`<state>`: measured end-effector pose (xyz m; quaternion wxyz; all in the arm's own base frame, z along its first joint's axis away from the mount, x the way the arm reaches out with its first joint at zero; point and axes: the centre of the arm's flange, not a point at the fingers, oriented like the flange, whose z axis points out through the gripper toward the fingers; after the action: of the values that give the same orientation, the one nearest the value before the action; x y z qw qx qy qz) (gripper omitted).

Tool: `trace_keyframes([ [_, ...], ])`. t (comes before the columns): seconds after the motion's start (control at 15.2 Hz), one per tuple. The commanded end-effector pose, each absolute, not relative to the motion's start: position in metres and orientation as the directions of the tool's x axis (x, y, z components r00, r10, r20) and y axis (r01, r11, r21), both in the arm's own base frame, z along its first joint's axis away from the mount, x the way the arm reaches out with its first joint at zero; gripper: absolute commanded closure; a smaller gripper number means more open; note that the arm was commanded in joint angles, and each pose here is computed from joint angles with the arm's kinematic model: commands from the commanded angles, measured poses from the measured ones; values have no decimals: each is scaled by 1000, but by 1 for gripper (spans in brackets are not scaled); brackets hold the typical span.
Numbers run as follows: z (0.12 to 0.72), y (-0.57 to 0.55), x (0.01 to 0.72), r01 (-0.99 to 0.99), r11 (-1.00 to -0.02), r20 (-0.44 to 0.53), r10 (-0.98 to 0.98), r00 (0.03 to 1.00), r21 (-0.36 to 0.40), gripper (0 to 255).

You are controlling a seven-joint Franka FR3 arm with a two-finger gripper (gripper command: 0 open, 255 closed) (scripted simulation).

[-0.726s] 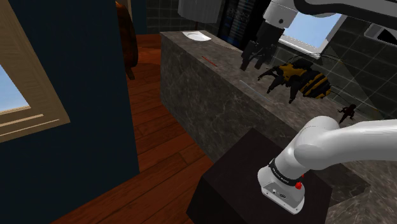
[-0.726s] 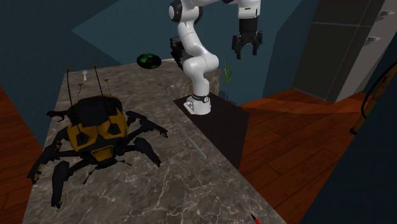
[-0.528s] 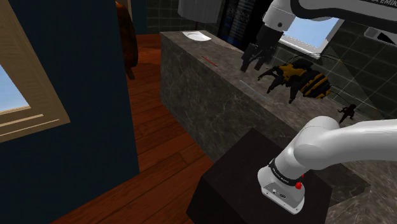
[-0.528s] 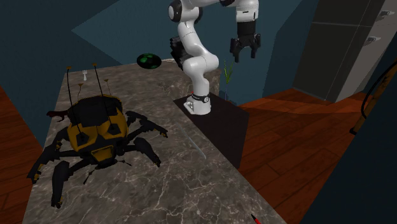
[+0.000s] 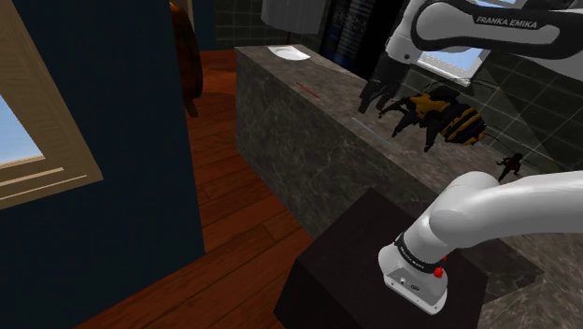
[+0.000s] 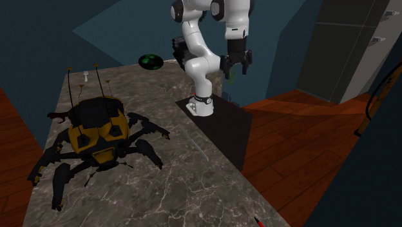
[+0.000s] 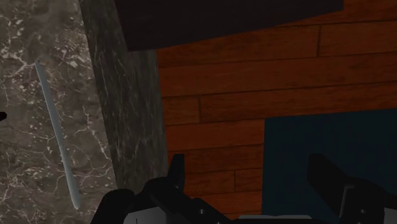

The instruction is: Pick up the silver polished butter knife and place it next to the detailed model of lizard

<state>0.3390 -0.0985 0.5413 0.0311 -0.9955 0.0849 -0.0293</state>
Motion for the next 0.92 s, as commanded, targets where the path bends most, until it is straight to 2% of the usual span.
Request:
trace_keyframes([
  [0.0,529,-120,344,-162,-985,54,-165,985,-60,0],
  [0.86,444,-261,372,-137,-990,53,-138,989,-23,0],
])
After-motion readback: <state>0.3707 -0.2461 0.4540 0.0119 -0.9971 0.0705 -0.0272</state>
